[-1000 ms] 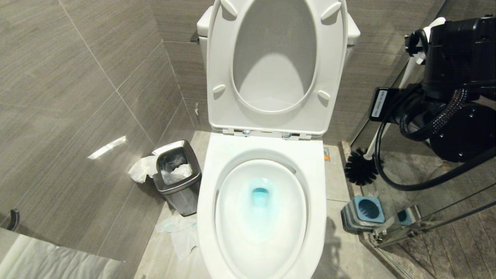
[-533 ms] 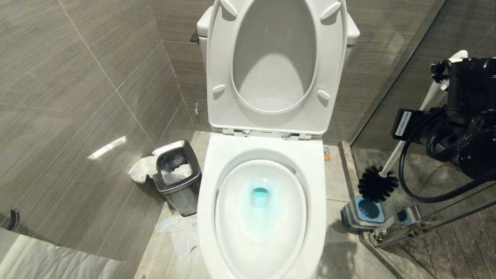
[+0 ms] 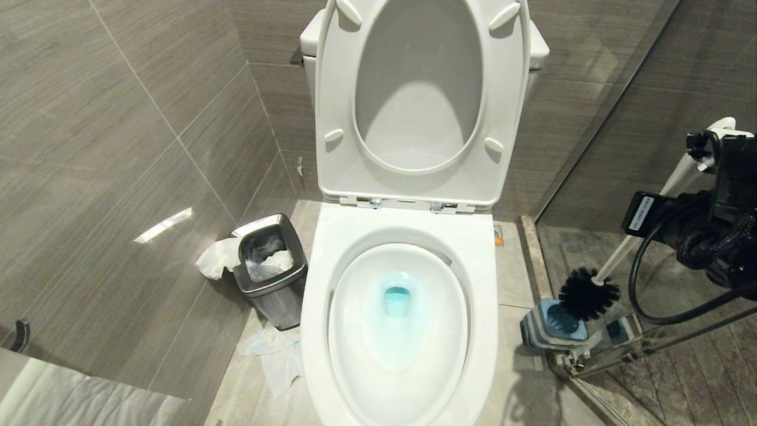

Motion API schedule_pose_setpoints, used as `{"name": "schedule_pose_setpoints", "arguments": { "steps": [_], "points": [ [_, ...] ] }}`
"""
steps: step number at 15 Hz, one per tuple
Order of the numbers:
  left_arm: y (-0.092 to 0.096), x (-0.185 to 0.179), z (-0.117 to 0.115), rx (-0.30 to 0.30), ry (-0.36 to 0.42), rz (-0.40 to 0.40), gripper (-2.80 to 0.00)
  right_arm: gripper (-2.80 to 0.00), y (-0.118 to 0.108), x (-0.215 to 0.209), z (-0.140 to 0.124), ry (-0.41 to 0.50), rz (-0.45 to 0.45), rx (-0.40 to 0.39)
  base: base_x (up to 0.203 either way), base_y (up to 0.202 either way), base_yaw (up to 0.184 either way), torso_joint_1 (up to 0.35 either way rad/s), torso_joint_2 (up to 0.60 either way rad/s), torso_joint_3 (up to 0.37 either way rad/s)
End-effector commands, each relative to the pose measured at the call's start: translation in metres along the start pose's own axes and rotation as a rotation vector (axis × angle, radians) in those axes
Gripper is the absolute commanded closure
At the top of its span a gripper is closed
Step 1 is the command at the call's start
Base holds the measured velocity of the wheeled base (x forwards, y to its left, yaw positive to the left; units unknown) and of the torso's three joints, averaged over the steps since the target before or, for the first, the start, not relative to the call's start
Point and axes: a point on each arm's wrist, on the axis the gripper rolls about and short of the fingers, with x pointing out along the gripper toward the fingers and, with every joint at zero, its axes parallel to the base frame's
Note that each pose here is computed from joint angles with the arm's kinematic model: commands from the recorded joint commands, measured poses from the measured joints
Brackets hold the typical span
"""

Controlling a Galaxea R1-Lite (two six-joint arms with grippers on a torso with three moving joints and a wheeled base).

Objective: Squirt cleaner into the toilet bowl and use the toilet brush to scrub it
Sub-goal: Put the toilet brush back

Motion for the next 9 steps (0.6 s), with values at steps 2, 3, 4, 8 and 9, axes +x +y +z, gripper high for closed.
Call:
{"name": "schedule_pose_setpoints", "arguments": {
  "steps": [2,3,4,8,9],
  "points": [
    [0.0,0.0,0.0,0.0,0.002,0.001,0.0,0.0,-0.009,0.017,-0.007,0.026,-0.01,-0.001,0.0,0.0,0.0,0.0,0.0,0.0],
    [0.0,0.0,0.0,0.0,0.003,0.001,0.0,0.0,-0.011,0.023,-0.008,0.027,-0.015,-0.007,0.0,0.0,0.0,0.0,0.0,0.0],
    [0.0,0.0,0.0,0.0,0.003,0.001,0.0,0.0,-0.014,0.03,-0.01,0.019,-0.017,-0.013,0.0,0.0,0.0,0.0,0.0,0.0],
    [0.0,0.0,0.0,0.0,0.003,0.001,0.0,0.0,-0.021,0.051,-0.018,-0.039,-0.008,-0.074,0.0,0.0,0.0,0.0,0.0,0.0],
    [0.0,0.0,0.0,0.0,0.003,0.001,0.0,0.0,-0.022,0.055,-0.02,-0.062,-0.003,-0.092,0.0,0.0,0.0,0.0,0.0,0.0]
  ]
}}
